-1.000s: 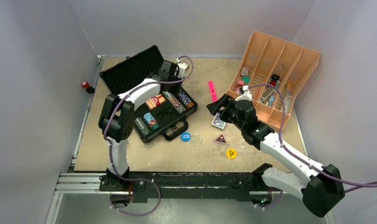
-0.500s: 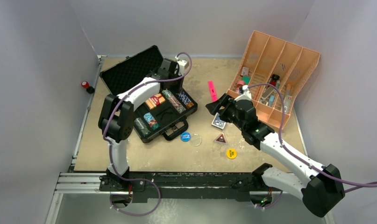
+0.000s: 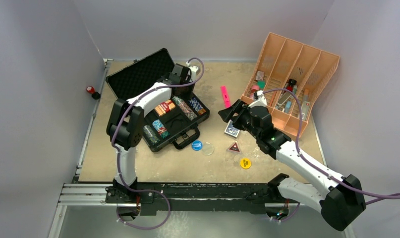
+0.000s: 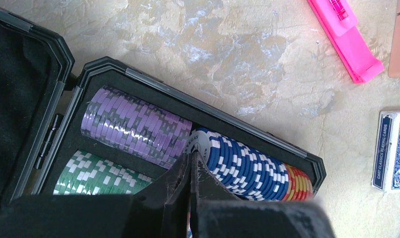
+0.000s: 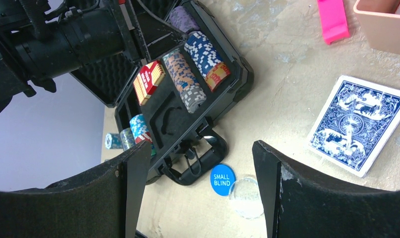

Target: Pack up texas hold em set

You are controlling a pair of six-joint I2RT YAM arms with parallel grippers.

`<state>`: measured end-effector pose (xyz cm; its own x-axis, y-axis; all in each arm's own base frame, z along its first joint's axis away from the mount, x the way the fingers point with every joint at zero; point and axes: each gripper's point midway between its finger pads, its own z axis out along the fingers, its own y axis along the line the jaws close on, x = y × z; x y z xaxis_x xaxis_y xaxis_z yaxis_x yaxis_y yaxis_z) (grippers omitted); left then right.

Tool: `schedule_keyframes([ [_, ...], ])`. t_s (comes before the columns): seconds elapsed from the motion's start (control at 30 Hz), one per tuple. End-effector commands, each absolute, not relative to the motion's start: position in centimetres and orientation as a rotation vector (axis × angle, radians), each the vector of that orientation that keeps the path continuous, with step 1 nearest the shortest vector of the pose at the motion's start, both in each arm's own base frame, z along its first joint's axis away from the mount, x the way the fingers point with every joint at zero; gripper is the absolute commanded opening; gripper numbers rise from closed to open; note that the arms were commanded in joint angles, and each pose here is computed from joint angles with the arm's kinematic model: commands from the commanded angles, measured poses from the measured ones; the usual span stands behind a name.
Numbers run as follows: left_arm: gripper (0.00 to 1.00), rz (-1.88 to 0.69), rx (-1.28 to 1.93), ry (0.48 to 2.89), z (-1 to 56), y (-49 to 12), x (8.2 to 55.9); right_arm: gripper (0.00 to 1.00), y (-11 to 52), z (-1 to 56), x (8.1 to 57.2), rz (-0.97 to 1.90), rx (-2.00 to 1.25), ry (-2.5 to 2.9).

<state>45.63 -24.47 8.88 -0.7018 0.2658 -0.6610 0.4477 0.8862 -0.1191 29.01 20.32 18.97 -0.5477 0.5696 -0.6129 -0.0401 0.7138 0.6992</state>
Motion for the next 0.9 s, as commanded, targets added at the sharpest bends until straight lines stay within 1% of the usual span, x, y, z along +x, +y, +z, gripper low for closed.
schedule_keyframes([
  [0.0,0.0,-0.253,0.457,2.392,8.9,-23.1,46.7,0.77,20.1,20.0,29.2,0.855,0.404,1.967],
  [0.2,0.01,-0.334,0.469,2.344,11.1,-24.2,46.7,0.77,20.2,20.1,29.2,0.857,0.403,1.964],
  [0.3,0.07,-0.42,0.457,2.298,13.2,-25.3,46.6,0.77,20.2,20.1,29.2,0.858,0.405,1.965],
  [0.43,0.18,-0.503,0.438,2.242,15.3,-26.2,46.3,0.77,20.3,20.1,29.2,0.866,0.402,1.966],
  [0.57,0.24,-0.495,0.442,2.259,14.7,-26.1,46.0,0.77,20.4,20.2,29.2,0.872,0.4,1.965],
  [0.73,0.25,-0.471,0.456,2.301,12.9,-25.9,45.6,0.77,20.4,20.2,29.3,0.87,0.398,1.966],
  [0.87,0.2,-0.442,0.46,2.331,11.7,-25.8,45.6,0.77,20.4,20.1,29.3,0.866,0.397,1.968],
])
